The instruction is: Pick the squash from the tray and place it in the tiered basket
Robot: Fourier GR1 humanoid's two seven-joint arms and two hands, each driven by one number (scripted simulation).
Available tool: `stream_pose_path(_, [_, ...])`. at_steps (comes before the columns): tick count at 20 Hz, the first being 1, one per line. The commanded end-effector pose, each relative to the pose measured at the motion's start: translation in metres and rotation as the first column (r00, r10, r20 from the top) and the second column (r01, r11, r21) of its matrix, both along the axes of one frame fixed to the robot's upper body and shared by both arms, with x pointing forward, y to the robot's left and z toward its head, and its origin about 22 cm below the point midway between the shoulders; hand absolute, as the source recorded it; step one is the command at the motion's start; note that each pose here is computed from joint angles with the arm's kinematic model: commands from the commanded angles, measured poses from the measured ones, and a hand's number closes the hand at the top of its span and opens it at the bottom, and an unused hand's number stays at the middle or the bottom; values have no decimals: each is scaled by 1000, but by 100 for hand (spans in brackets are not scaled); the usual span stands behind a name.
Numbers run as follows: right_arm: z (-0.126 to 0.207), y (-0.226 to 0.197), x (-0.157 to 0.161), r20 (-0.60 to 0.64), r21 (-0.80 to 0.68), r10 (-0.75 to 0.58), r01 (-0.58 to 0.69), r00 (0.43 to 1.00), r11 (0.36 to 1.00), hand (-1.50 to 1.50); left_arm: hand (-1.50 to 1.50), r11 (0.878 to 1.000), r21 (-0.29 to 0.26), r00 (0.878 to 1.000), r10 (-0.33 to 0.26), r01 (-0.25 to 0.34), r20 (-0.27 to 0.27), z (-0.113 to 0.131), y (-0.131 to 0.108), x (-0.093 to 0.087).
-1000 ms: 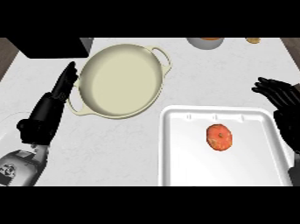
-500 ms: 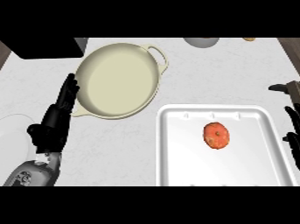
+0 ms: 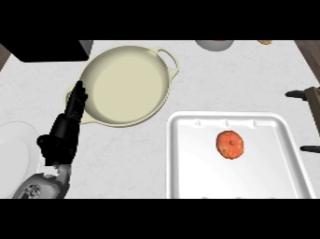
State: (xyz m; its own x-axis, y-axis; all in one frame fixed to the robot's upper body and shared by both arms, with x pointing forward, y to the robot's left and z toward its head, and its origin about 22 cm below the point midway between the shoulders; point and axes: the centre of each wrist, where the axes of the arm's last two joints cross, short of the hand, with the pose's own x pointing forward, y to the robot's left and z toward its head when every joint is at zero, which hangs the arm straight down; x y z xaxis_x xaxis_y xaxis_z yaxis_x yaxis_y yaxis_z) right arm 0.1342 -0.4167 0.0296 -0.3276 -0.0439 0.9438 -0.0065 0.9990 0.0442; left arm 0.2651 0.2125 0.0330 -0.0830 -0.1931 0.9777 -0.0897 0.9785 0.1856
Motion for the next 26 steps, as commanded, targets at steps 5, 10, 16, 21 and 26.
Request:
stream_pose_path(5, [102, 1, 5, -123, -682, -47, -50, 991, 730, -150, 0, 1000, 3, 1000, -10, 10, -4, 4, -7, 2])
stream_pose_path(10, [139, 51, 5, -183, -832, -122, -87, 975, 548, -150, 0, 1000, 10, 1000, -15, 15, -1, -4, -10, 2])
stream_pose_path(16, [173, 114, 3, -276, -860, -212, -142, 937, 491, -150, 0, 999, -5, 999, -44, 44, -4, -5, -2, -3])
stream_pose_path(21, [158, 155, 14, -309, -854, -209, -174, 928, 491, -150, 0, 999, -9, 999, -40, 40, 13, -4, -25, 25])
stream_pose_path(26, [165, 173, 23, -383, -864, -223, -262, 896, 430, -150, 0, 999, -21, 999, -44, 44, 0, 2, -19, 0])
